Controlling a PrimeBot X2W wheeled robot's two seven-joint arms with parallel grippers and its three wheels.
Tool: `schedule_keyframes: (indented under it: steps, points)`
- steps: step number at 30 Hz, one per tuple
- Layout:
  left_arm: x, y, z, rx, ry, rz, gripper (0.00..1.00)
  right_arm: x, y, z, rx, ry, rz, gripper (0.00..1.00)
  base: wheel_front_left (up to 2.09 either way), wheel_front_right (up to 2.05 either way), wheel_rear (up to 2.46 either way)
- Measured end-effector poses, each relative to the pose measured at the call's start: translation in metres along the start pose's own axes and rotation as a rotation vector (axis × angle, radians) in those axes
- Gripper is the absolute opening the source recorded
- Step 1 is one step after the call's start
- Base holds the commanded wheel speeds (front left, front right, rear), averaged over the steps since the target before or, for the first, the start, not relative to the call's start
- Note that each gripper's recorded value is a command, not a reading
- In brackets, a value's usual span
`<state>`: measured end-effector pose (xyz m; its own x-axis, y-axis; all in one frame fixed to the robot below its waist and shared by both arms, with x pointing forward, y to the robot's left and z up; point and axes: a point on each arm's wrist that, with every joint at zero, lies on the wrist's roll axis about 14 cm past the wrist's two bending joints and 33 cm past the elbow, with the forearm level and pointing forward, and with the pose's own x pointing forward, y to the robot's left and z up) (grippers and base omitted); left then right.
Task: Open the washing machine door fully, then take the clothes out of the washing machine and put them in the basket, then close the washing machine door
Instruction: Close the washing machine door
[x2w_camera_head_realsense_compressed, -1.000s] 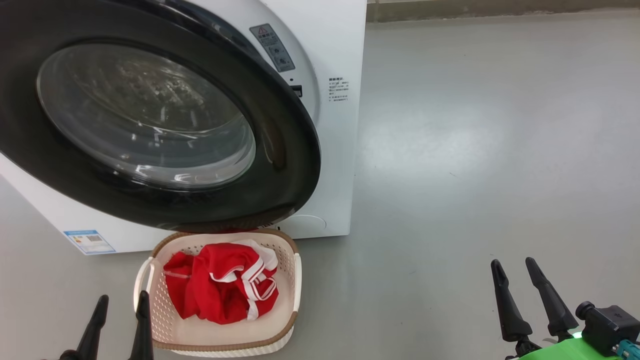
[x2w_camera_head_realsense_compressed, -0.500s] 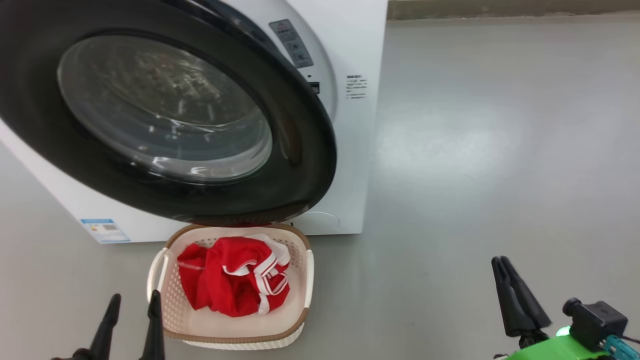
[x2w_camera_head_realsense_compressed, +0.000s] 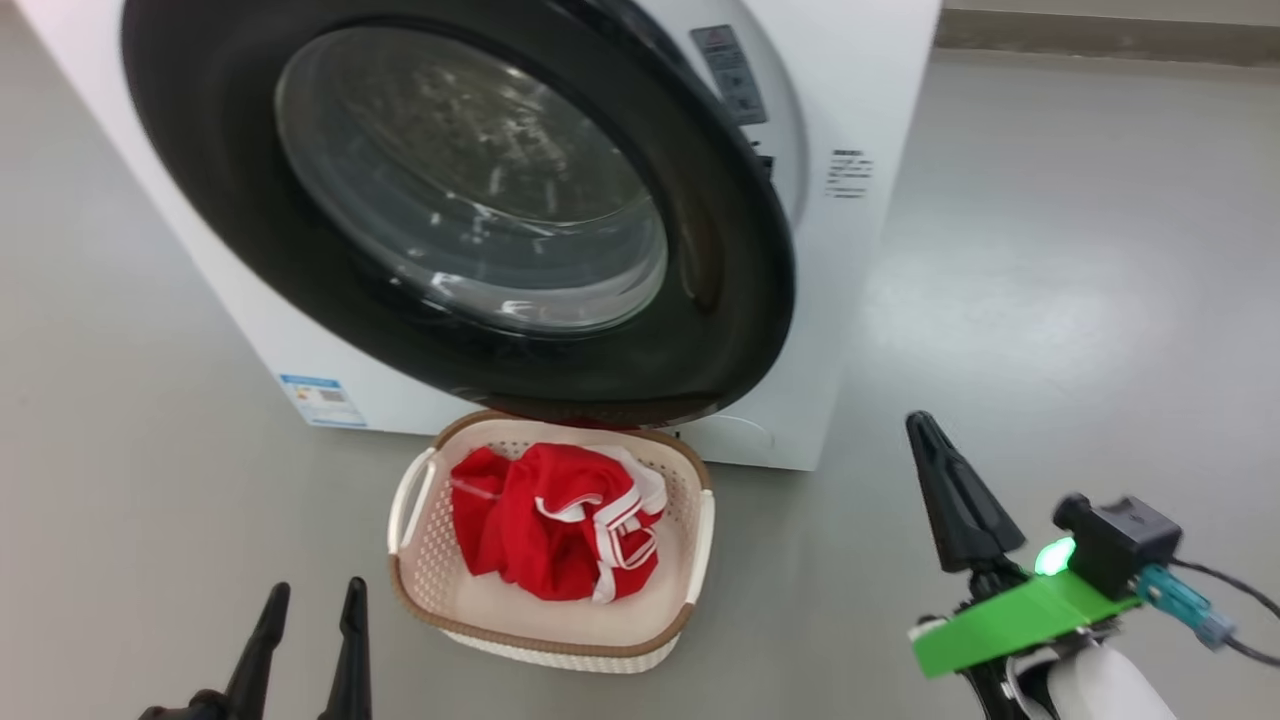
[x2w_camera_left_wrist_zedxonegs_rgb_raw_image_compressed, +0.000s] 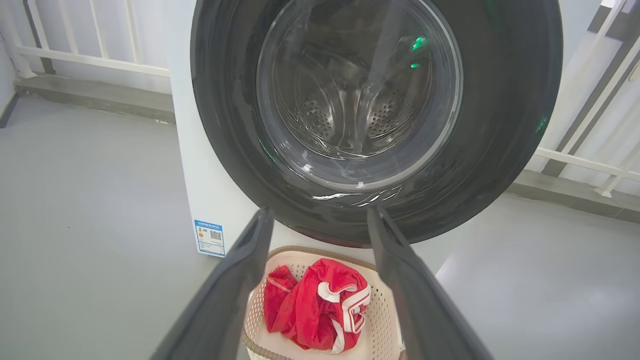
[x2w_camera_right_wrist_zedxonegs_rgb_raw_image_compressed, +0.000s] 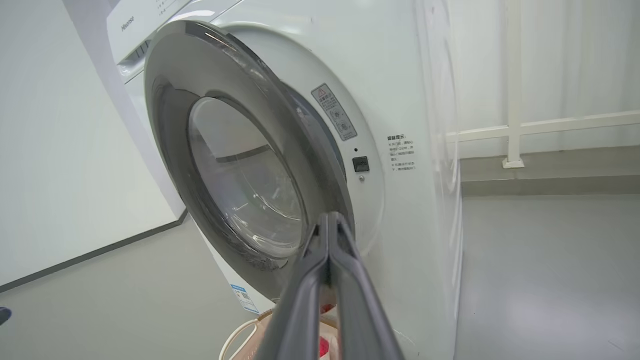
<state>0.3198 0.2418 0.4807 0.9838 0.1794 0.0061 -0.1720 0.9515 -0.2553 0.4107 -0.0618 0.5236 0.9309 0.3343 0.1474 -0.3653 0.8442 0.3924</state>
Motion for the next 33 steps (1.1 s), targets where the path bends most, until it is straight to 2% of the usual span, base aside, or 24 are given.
schedule_keyframes:
  steps: [7,10,33]
  points:
    - [-0.004,0.009,0.004,-0.025,-0.012,0.035,1.00,0.039,0.037,-0.007,-0.002,0.018,0.125,0.00,0.00,0.00,0.00]
    - [-0.002,0.008,0.004,-0.030,-0.013,0.037,1.00,0.052,0.042,-0.010,-0.002,0.026,0.147,0.00,0.00,0.00,0.00]
    - [0.032,0.002,-0.006,-0.043,0.022,0.032,1.00,0.121,0.024,-0.045,0.010,0.085,0.135,0.00,0.00,0.00,0.00]
